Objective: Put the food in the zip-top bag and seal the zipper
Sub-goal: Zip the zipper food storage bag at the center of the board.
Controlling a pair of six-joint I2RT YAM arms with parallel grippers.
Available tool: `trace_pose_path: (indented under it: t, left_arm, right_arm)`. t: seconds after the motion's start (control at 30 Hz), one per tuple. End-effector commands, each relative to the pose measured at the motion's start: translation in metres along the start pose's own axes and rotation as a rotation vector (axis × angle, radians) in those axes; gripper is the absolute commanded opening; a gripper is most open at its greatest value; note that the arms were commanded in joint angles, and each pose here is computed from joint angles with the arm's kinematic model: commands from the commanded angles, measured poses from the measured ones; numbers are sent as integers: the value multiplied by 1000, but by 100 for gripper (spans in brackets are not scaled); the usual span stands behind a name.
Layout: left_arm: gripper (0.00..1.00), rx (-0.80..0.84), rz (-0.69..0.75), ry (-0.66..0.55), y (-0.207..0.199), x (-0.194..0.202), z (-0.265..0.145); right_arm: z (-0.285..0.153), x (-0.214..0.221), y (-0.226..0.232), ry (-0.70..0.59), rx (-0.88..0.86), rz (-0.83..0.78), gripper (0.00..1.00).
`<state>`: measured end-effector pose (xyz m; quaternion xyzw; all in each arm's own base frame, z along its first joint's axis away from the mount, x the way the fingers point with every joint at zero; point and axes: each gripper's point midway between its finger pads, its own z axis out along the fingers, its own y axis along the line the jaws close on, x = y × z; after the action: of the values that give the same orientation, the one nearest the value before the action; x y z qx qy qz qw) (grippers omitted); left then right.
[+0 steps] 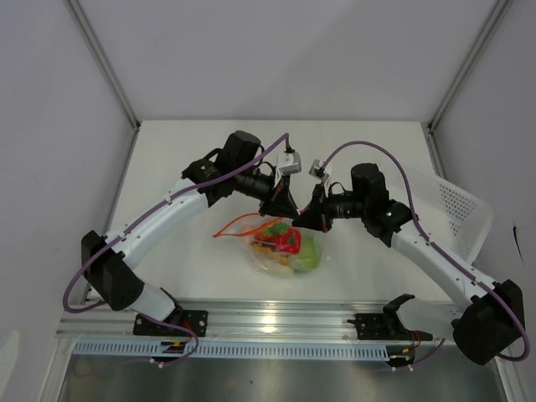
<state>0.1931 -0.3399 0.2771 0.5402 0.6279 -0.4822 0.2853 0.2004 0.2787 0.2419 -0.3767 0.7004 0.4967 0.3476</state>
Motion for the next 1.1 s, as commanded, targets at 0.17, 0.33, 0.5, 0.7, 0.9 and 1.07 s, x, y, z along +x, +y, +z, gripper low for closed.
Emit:
trace_pose_path:
  t: [0.17, 0.33, 0.5, 0.7, 0.9, 1.07]
  left_arm:
    - [1, -93, -12, 16, 17, -6, -5]
    - [1, -132, -23, 19, 22, 0, -7]
    - [1, -163, -41, 20, 26, 5, -13]
    - [1, -96, -19, -21, 9, 1, -18]
    - [0, -79, -2, -30, 2, -5, -21]
    - [0, -57, -7, -36, 0, -5, -20]
  right_arm:
    - [-15, -49, 8, -184, 75, -76, 0]
    - [-25, -56, 15, -214, 80, -83, 0]
    - [-34, -54, 15, -246, 104, -71, 0]
    - [-37, -42, 12, -217, 105, -47, 6]
    - [-37, -39, 14, -165, 124, -67, 0]
    - [-41, -44, 17, -172, 101, -92, 10]
